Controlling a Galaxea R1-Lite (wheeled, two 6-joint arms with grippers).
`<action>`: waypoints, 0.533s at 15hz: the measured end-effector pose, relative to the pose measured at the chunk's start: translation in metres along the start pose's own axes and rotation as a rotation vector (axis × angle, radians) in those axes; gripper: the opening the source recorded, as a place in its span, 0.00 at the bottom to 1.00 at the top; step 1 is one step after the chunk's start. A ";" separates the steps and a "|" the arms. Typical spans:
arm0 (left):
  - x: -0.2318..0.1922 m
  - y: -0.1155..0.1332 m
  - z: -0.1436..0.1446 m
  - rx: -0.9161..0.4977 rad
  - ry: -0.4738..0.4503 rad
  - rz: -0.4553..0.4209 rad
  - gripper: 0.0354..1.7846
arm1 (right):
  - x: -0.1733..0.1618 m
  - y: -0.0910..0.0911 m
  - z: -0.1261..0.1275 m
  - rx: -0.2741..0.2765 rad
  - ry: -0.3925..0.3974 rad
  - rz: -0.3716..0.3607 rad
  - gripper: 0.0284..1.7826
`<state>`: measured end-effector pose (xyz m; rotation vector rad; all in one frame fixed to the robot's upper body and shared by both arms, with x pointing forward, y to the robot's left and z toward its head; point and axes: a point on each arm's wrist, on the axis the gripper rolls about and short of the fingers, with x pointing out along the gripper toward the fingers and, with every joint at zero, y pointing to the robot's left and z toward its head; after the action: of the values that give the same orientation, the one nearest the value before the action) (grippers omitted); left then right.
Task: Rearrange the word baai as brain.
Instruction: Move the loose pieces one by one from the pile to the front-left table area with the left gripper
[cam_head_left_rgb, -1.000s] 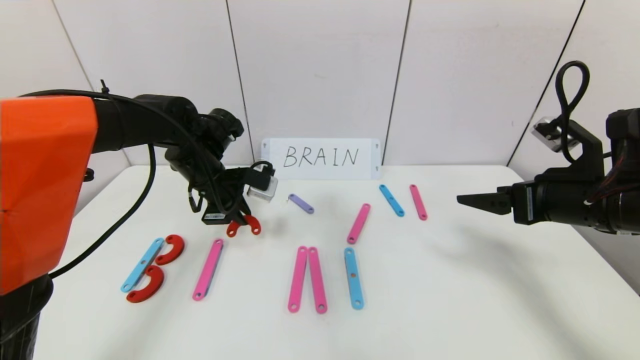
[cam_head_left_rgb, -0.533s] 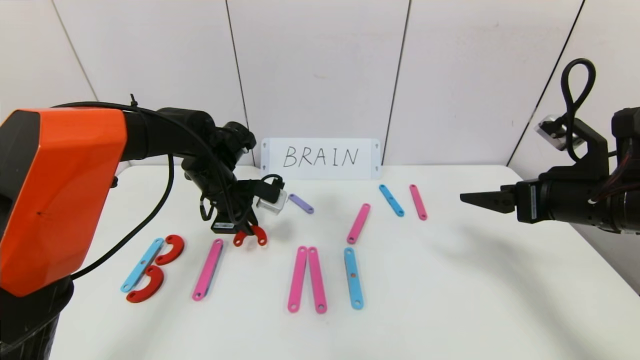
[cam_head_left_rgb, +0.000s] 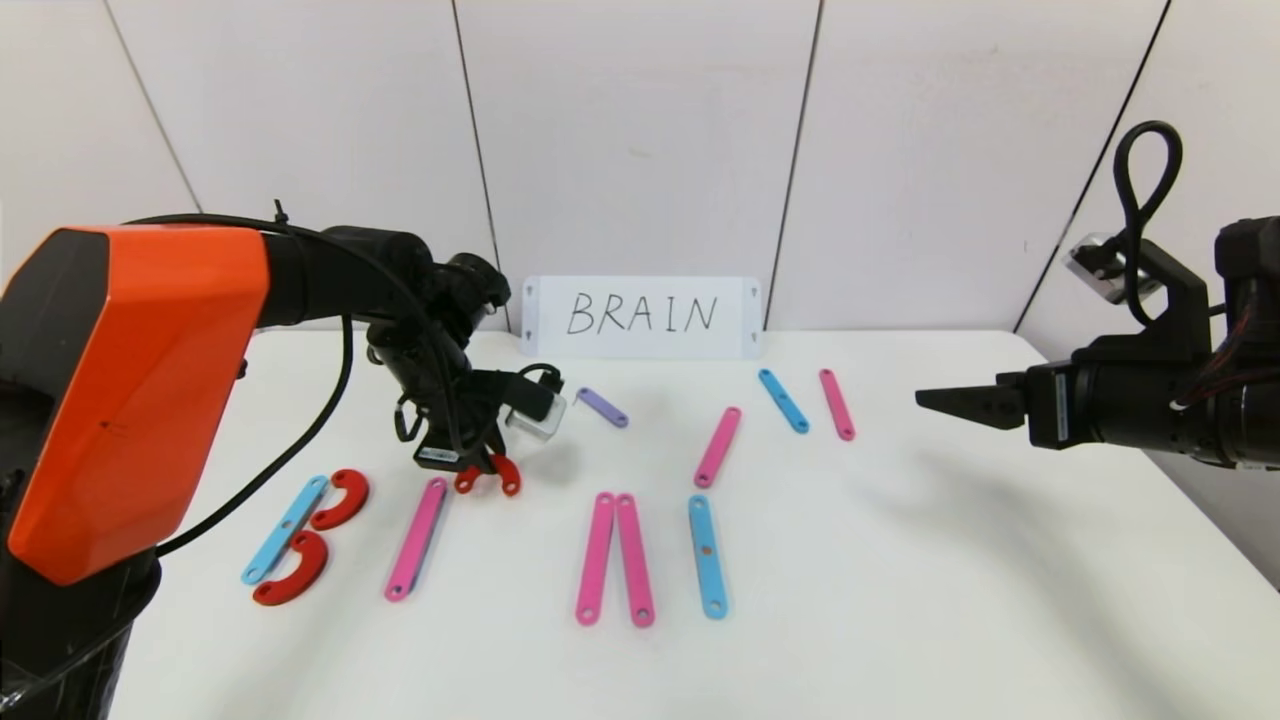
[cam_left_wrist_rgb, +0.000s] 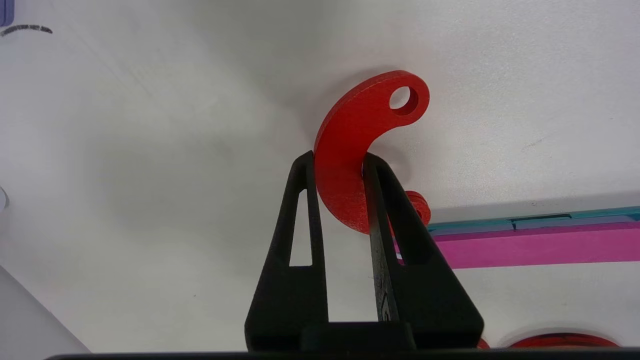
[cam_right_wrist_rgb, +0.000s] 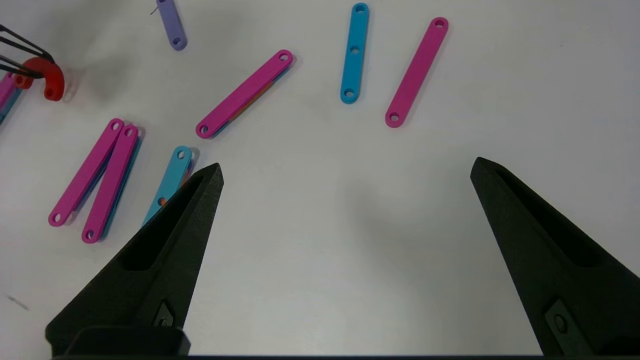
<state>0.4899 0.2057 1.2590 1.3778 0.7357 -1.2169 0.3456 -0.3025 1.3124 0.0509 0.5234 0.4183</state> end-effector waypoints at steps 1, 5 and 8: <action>-0.002 -0.001 0.000 0.007 0.001 -0.008 0.14 | 0.000 0.000 0.000 0.000 0.000 0.000 0.97; -0.008 -0.005 -0.001 0.120 0.003 -0.031 0.14 | -0.001 0.002 0.000 -0.003 -0.003 0.003 0.97; -0.011 -0.005 0.000 0.245 0.031 -0.023 0.14 | -0.004 0.003 0.001 -0.005 -0.011 0.004 0.97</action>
<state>0.4819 0.2089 1.2681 1.5952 0.6401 -1.3401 0.3423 -0.3016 1.3158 0.0489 0.5116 0.4227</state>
